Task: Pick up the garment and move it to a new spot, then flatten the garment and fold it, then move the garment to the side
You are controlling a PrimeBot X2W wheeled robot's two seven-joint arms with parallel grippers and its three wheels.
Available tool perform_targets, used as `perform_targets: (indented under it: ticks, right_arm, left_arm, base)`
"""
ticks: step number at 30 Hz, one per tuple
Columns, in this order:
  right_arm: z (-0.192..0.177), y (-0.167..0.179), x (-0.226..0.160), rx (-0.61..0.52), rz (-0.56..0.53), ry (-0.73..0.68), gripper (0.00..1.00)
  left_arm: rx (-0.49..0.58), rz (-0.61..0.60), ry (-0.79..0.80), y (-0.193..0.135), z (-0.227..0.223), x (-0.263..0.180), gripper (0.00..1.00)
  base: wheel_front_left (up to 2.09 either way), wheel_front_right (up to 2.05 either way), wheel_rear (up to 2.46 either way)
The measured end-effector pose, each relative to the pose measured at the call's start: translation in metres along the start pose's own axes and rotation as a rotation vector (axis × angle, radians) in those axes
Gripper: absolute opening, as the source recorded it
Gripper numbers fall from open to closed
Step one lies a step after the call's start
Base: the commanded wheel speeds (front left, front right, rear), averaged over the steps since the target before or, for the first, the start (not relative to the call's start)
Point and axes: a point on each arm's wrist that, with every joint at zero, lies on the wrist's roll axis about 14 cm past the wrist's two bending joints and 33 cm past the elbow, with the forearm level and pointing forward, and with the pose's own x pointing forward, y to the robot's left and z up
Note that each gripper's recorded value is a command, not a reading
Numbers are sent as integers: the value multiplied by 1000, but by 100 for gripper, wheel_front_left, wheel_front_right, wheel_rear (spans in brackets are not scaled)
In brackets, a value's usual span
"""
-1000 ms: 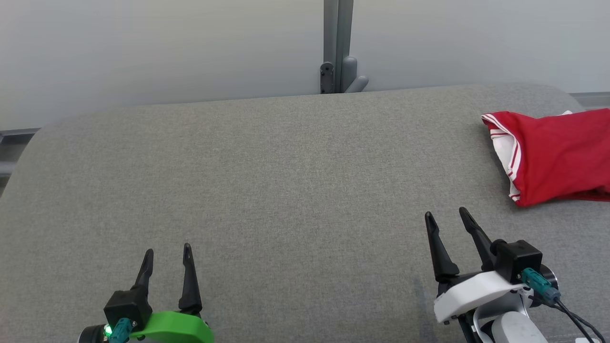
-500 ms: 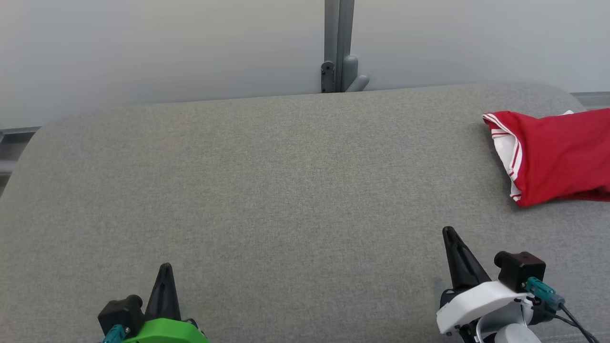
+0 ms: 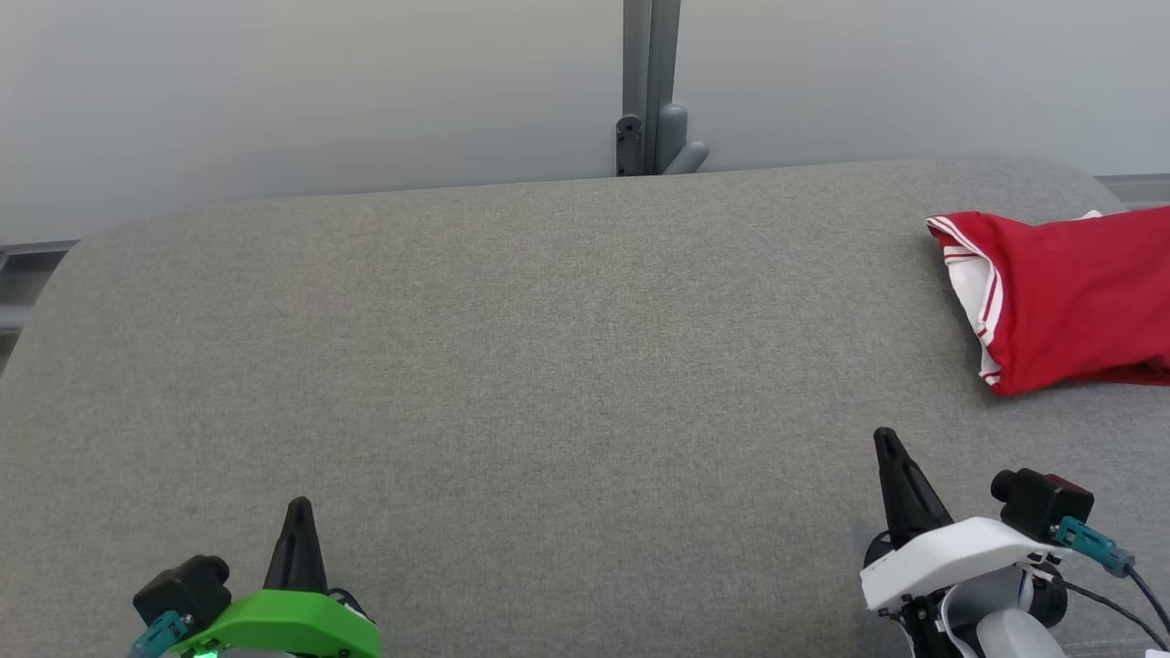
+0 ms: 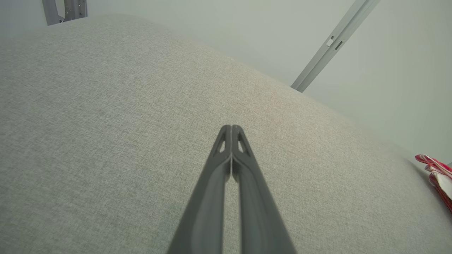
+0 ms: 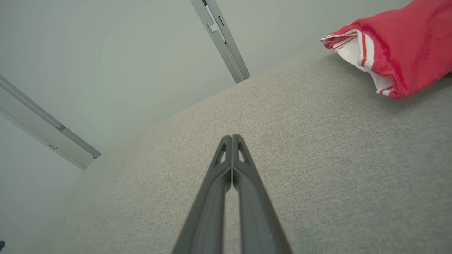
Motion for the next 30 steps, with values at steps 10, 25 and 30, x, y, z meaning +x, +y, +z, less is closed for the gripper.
perform_targets:
  ticks: [10, 25, 30]
  right_arm:
    - [5, -8, 4, 148, -34, -5, 0]
    - [10, -18, 9, 349, -70, -13, 0]
    - [12, -21, 10, 409, -78, -16, 0]
  left_arm:
    - [-150, 10, 7, 3, 6, 6, 0]
    - [-351, 6, 10, 3, 16, 15, 0]
    - [-413, 3, 12, 3, 17, 17, 0]
  base:
    - [0, 0, 0]
    - [0, 0, 0]
    - [0, 0, 0]
